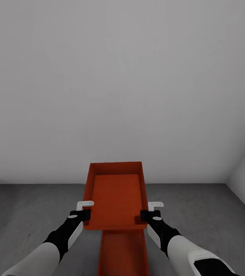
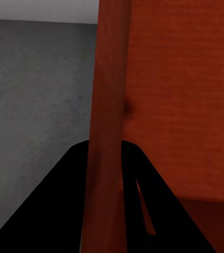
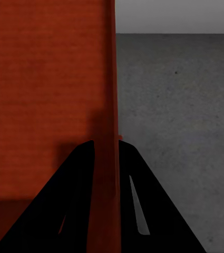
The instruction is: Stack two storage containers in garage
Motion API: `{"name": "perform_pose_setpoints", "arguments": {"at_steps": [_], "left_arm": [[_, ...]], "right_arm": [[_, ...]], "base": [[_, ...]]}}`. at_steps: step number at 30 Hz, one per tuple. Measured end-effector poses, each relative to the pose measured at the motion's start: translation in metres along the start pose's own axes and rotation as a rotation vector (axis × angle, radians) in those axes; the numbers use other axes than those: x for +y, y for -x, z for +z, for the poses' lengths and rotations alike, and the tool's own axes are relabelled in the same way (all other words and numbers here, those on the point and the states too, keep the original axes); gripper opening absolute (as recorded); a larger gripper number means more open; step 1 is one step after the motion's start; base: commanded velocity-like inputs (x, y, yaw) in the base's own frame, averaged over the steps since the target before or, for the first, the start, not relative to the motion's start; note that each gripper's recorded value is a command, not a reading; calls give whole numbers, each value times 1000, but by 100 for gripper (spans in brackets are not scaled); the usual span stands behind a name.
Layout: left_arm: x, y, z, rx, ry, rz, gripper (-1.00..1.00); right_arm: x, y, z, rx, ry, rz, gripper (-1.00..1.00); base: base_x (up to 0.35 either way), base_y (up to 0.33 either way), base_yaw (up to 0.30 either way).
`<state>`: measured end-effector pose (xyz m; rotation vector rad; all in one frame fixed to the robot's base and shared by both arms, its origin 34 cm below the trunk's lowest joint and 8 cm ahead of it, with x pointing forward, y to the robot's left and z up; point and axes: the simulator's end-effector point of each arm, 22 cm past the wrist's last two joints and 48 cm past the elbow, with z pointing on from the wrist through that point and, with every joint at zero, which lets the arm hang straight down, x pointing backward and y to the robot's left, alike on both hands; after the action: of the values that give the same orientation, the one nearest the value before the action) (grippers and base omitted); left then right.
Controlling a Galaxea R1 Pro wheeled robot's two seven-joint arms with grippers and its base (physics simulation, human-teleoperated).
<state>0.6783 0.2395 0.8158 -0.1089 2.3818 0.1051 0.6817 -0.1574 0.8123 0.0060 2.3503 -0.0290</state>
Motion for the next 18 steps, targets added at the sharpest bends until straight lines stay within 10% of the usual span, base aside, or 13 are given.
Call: {"name": "perform_pose_setpoints", "arguments": {"at_steps": [18], "left_arm": [[0, -15, 8, 28, 1, 3, -100]], "right_arm": [[0, -16, 7, 29, 0, -1, -100]], "base": [[0, 0, 0]]}}
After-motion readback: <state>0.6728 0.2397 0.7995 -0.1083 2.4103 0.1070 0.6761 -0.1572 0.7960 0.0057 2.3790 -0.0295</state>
